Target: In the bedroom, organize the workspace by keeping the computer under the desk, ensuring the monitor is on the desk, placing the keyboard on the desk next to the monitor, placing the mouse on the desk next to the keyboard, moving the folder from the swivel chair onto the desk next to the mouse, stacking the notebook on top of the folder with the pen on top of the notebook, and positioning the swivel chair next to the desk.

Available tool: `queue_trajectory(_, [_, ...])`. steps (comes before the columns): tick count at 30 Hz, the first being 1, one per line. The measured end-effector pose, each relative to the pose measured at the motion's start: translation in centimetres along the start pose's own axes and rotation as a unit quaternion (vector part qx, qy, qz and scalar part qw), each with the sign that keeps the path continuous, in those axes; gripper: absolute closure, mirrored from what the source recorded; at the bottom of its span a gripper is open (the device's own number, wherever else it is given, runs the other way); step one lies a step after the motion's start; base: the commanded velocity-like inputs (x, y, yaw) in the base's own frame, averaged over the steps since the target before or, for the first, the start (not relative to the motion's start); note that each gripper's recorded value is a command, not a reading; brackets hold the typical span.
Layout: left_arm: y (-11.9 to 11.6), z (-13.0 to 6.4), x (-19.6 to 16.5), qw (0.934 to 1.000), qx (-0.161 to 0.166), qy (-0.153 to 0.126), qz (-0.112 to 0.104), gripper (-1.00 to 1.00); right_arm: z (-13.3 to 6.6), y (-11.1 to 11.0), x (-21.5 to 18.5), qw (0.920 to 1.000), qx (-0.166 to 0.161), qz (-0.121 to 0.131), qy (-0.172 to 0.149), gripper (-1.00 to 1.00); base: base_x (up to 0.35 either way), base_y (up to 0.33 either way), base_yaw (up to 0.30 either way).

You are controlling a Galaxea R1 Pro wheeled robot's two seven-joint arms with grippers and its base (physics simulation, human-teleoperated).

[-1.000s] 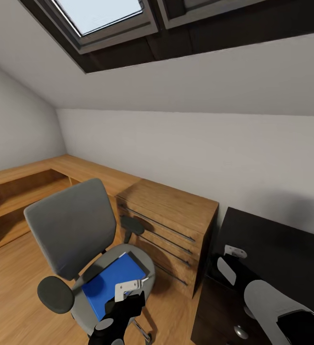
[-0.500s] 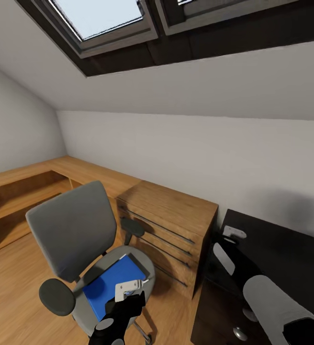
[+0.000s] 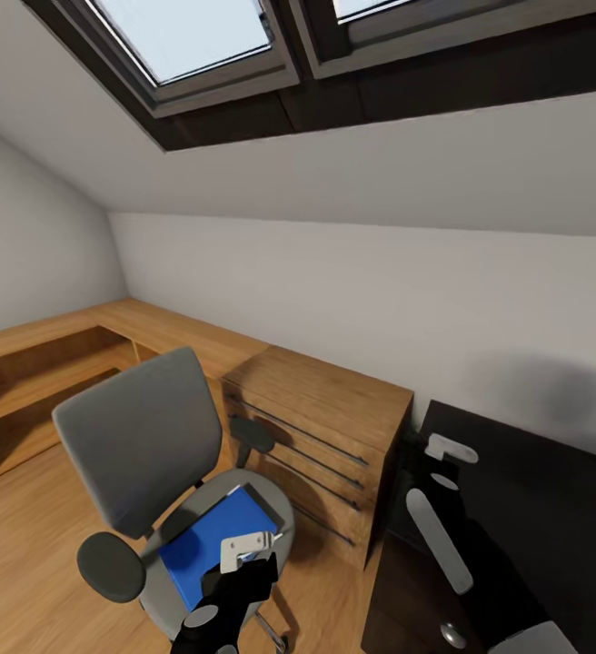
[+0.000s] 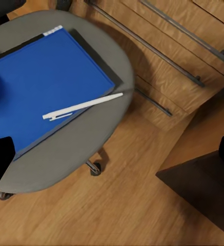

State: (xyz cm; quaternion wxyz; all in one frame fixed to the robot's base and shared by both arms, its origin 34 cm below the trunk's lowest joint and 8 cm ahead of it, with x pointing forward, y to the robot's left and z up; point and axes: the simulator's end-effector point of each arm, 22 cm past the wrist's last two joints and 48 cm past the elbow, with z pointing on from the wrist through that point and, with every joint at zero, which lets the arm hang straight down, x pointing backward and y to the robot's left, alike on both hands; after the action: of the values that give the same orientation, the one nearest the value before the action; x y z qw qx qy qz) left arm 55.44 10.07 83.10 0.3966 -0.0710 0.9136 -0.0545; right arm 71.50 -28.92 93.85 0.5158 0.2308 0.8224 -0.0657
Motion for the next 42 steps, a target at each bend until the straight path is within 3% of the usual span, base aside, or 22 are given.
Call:
queue_trajectory(5, [-0.4,-0.9,0.3,0.9998,-0.012,0.003,0.016,-1.0,-0.6,0.2,-0.6,1.0,-0.003,0.005,-0.002,1.0,0.0,0.0,0.0])
queue_trajectory(14, [-0.3,-1.9,-0.4,0.9996,-0.02,0.003,0.017,-1.0,-1.3,0.6,-1.6,0.9999,-0.004,0.009,-0.003,1.0,0.0,0.0,0.0])
queue_trajectory(18, [-0.3,-2.2,-0.7,0.9996,-0.021,0.003,0.018,-1.0,-1.5,0.5,-1.9,0.9999,-0.002,0.01,-0.003,1.0,-0.317,0.0,-0.262])
queue_trajectory(26, [-0.5,-3.0,-2.6,0.9993,-0.019,-0.028,-0.014,-1.0,-2.1,0.5,-2.8,0.9999,-0.002,0.011,-0.004,1.0,-0.342,0.0,-0.293])
queue_trajectory(42, [-0.8,-4.5,-3.7,0.9992,-0.018,-0.031,-0.018,-1.0,-3.2,0.5,-4.5,0.9998,-0.001,0.017,-0.011,1.0,-0.345,-0.015,-0.294])
